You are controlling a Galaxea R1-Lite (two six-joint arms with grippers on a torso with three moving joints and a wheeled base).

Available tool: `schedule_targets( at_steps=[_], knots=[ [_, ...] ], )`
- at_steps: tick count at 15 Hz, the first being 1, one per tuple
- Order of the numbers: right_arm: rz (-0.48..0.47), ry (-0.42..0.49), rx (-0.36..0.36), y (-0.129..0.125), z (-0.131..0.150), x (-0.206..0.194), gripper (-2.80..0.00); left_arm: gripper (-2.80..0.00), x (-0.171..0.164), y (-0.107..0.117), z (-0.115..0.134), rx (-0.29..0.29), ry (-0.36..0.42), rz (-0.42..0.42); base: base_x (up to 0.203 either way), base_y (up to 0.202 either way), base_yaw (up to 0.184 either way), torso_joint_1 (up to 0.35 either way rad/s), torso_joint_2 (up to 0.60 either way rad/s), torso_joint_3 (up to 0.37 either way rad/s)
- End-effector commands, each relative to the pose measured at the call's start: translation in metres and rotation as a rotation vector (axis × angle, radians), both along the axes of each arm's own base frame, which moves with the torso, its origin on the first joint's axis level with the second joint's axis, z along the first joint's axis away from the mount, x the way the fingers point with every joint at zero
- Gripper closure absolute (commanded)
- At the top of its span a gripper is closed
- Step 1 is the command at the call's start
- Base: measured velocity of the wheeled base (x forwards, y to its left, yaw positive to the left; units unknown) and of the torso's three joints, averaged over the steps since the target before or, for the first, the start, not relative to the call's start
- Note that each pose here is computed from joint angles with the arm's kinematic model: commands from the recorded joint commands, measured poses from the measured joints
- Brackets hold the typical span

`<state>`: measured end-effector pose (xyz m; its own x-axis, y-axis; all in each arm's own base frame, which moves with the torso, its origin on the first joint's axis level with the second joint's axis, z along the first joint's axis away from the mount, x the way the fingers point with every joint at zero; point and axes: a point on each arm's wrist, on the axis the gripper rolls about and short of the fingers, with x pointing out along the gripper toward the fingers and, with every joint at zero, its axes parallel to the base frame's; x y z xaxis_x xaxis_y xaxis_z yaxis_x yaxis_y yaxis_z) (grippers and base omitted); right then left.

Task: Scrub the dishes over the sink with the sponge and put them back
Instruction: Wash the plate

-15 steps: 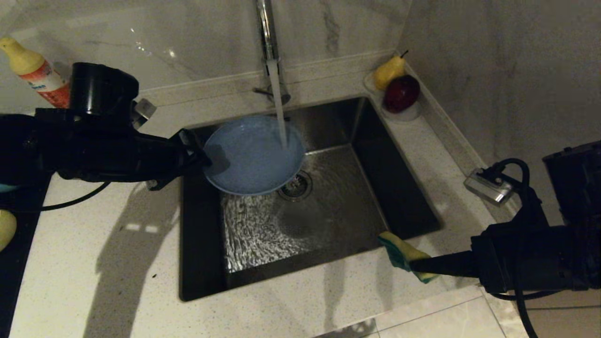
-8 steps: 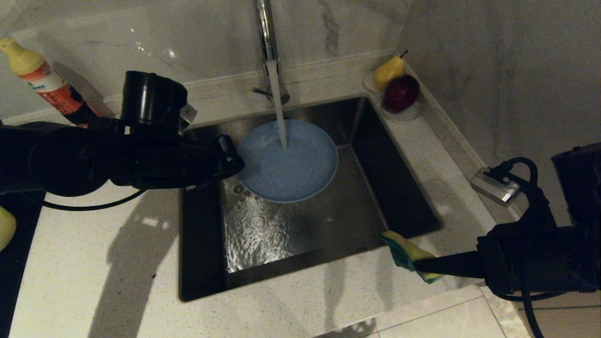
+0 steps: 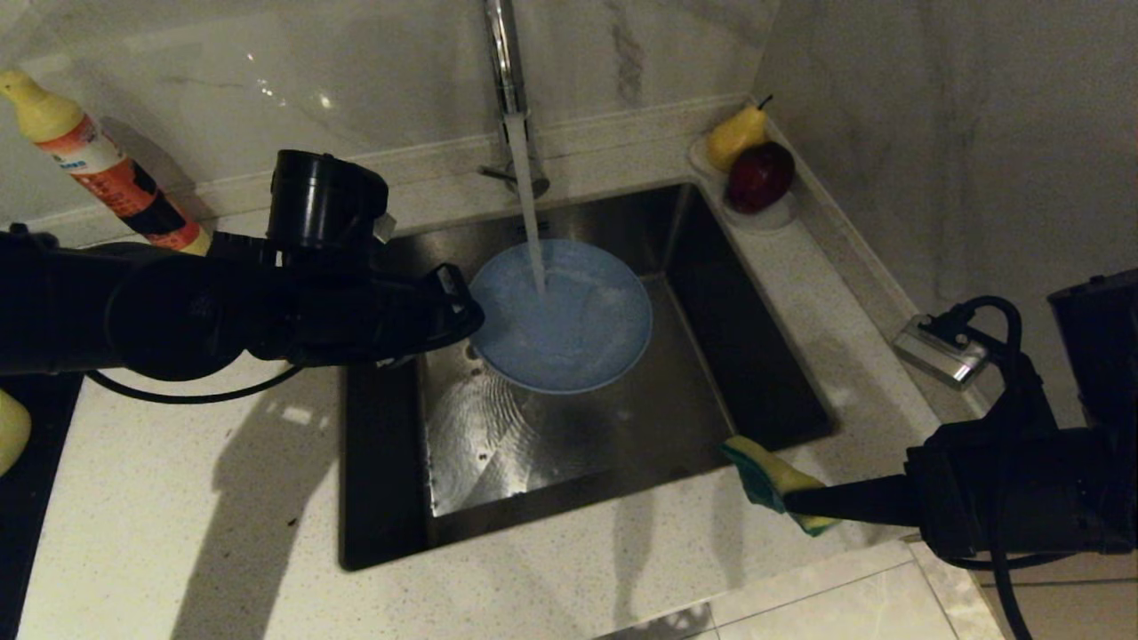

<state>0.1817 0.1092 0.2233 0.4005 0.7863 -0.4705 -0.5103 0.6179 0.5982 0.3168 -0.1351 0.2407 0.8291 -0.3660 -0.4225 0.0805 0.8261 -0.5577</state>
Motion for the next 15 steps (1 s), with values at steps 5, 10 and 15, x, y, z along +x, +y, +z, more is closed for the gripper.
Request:
schedule_targets(
  at_steps=[5, 10, 15],
  knots=[
    [-0.002, -0.003, 0.005, -0.001, 0.001, 0.0, 0.0, 0.0, -0.012, 0.016, 0.019, -0.019, -0.056, 0.047, 0.0, 0.0, 0.0, 0.0, 0.0, 0.0],
    [-0.002, -0.006, 0.007, -0.002, 0.003, -0.001, 0.0, 0.0, -0.03, 0.052, 0.041, 0.198, -0.19, 0.2, 0.0, 0.0, 0.0, 0.0, 0.0, 0.0],
    [-0.002, -0.002, 0.005, -0.001, 0.001, 0.0, 0.0, 0.0, -0.047, 0.075, 0.043, 0.393, -0.312, 0.244, 0.0, 0.0, 0.0, 0.0, 0.0, 0.0]
  ],
)
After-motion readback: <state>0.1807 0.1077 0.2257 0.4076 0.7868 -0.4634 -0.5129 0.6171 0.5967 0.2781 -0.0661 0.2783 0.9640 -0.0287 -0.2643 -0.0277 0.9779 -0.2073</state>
